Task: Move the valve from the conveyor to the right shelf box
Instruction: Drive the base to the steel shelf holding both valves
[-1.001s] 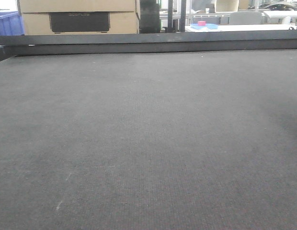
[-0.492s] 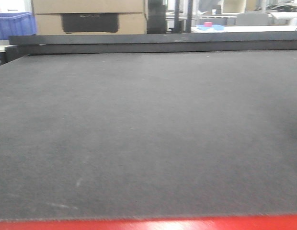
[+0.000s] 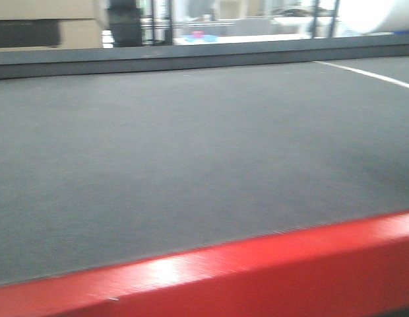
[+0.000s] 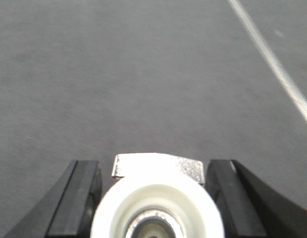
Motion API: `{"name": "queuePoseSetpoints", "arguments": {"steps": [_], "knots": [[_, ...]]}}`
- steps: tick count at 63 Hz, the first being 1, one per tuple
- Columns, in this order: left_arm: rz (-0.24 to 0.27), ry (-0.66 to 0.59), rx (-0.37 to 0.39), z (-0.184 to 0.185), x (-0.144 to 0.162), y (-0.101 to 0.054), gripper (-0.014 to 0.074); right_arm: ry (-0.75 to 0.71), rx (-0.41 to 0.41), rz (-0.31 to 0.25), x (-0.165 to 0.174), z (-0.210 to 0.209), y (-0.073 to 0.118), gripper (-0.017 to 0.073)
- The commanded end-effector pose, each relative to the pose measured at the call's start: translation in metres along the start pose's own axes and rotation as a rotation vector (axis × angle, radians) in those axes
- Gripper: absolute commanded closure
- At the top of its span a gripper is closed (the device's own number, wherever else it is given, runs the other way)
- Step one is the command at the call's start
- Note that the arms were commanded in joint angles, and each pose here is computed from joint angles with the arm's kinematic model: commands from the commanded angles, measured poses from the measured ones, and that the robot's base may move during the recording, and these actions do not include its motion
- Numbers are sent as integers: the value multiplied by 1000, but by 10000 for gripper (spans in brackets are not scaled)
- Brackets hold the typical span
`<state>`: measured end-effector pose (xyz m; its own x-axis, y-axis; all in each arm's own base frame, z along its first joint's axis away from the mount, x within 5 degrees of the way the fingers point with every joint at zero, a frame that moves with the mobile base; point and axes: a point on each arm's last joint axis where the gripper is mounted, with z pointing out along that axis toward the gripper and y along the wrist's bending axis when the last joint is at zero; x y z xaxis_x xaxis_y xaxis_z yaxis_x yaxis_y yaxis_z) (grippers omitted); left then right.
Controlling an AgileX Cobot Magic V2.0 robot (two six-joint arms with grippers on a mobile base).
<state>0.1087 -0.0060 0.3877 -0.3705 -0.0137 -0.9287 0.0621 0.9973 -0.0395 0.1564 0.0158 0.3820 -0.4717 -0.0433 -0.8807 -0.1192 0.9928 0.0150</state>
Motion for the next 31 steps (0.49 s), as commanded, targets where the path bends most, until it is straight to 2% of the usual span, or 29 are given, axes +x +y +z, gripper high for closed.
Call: {"name": "queuePoseSetpoints", "arguments": {"steps": [1, 31], "knots": [[-11, -61, 0, -3, -6, 0, 704, -91, 13, -8, -9, -6, -1, 722], [-11, -61, 0, -3, -6, 0, 704, -91, 13, -8, -9, -6, -1, 722]]}}
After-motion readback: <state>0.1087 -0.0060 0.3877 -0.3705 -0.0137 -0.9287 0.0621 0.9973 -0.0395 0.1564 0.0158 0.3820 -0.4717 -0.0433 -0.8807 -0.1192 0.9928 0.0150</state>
